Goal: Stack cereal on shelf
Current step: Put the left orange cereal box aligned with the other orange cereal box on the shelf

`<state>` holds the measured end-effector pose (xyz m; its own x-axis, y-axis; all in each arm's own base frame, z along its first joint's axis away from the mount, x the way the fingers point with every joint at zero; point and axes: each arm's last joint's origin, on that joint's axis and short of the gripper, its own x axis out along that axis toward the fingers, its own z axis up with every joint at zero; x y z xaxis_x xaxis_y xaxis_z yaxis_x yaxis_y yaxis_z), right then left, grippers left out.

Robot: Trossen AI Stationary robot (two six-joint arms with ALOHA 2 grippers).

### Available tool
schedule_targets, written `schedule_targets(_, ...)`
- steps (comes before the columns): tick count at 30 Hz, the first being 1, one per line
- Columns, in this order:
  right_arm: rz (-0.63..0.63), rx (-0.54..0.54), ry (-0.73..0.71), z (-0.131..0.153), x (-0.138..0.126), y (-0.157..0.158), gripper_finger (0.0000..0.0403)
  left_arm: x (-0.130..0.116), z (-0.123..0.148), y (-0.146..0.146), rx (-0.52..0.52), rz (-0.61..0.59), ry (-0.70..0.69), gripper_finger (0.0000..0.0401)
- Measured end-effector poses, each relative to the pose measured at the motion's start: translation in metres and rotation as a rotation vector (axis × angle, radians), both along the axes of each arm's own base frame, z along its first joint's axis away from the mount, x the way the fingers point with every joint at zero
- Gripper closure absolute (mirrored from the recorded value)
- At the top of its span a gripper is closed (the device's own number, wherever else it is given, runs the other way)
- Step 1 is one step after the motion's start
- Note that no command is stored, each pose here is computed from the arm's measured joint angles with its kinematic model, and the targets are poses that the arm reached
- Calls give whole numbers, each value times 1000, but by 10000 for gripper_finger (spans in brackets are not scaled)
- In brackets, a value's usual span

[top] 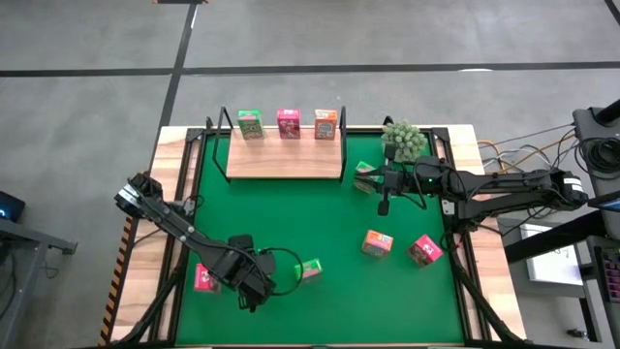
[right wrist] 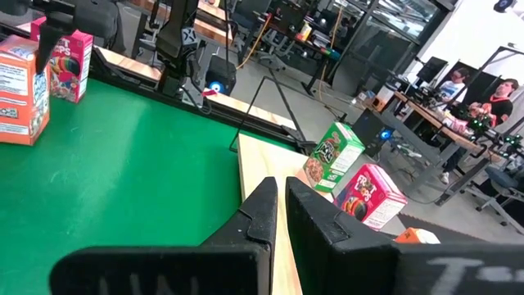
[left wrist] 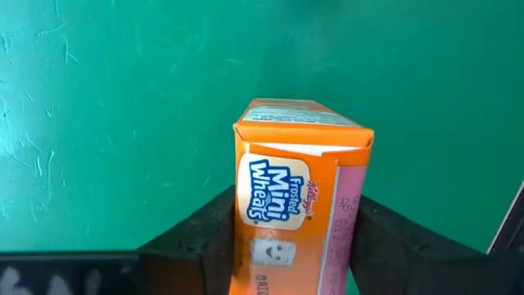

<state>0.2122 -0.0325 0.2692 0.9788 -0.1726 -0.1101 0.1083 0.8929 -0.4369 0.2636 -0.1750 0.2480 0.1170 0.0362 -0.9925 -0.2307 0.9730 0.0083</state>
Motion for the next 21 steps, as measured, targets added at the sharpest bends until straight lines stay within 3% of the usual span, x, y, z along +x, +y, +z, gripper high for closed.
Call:
schedule_targets(9, -2, 14, 0, 0, 0, 0, 385, 8, 25, 8, -5, -61, -7, 257)
schedule_targets(21, -4, 36, 6, -1, 0, 0, 385, 42, 62, 75, 67, -264, -70, 258)
